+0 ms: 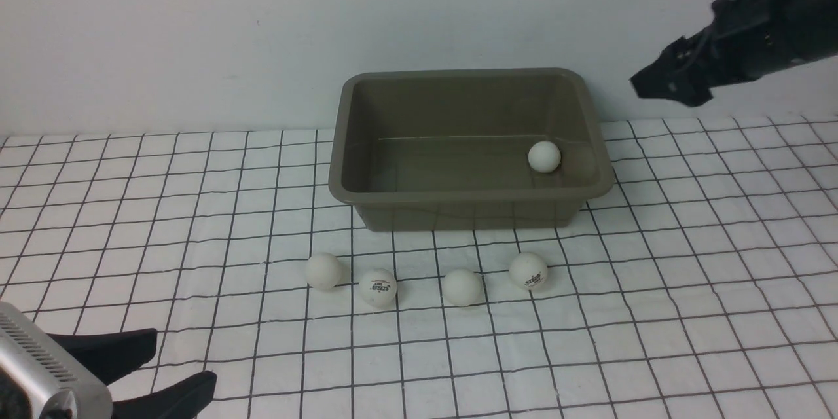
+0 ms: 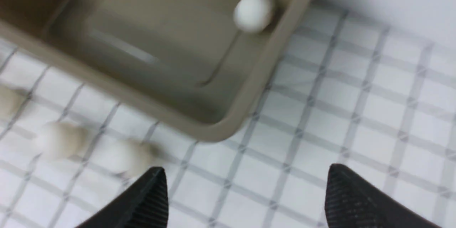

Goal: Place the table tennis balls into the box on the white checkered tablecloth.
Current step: 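Reach for and grasp a ping pong ball on the table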

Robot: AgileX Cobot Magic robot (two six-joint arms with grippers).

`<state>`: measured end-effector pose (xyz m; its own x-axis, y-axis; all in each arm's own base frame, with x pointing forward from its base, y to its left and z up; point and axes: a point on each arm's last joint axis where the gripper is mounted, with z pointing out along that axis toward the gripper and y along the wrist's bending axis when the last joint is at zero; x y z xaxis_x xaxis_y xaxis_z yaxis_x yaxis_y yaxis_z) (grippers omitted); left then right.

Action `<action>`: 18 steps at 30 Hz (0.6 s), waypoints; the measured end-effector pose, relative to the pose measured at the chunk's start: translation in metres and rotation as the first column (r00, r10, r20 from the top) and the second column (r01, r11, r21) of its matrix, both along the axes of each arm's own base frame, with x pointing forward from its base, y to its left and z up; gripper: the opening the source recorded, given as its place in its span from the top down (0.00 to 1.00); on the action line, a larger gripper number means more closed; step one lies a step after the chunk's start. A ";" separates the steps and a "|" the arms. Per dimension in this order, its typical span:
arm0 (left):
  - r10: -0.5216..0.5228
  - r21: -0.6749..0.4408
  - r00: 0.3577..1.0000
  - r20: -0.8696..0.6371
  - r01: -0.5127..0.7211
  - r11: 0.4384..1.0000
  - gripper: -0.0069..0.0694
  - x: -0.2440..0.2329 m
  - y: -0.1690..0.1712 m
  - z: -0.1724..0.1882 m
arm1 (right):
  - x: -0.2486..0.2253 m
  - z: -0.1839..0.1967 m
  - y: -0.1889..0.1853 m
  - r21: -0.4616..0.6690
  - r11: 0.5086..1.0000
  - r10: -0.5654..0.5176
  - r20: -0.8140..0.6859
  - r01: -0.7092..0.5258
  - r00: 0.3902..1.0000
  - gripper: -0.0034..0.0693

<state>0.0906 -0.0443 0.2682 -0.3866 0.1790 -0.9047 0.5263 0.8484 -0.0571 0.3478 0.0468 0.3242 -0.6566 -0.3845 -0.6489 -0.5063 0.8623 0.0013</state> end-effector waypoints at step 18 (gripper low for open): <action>0.002 0.000 1.000 0.001 -0.002 1.000 0.35 0.000 0.000 0.000 | -0.005 -0.146 0.097 0.011 0.993 -0.108 -0.289 0.117 0.951 0.22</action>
<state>0.0907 -0.0442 0.2683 -0.3859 0.1784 -0.9051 0.5250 0.8492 -0.0564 0.3427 0.1438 0.1784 -0.8549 -0.2821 -0.4355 -0.3807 0.9113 0.1570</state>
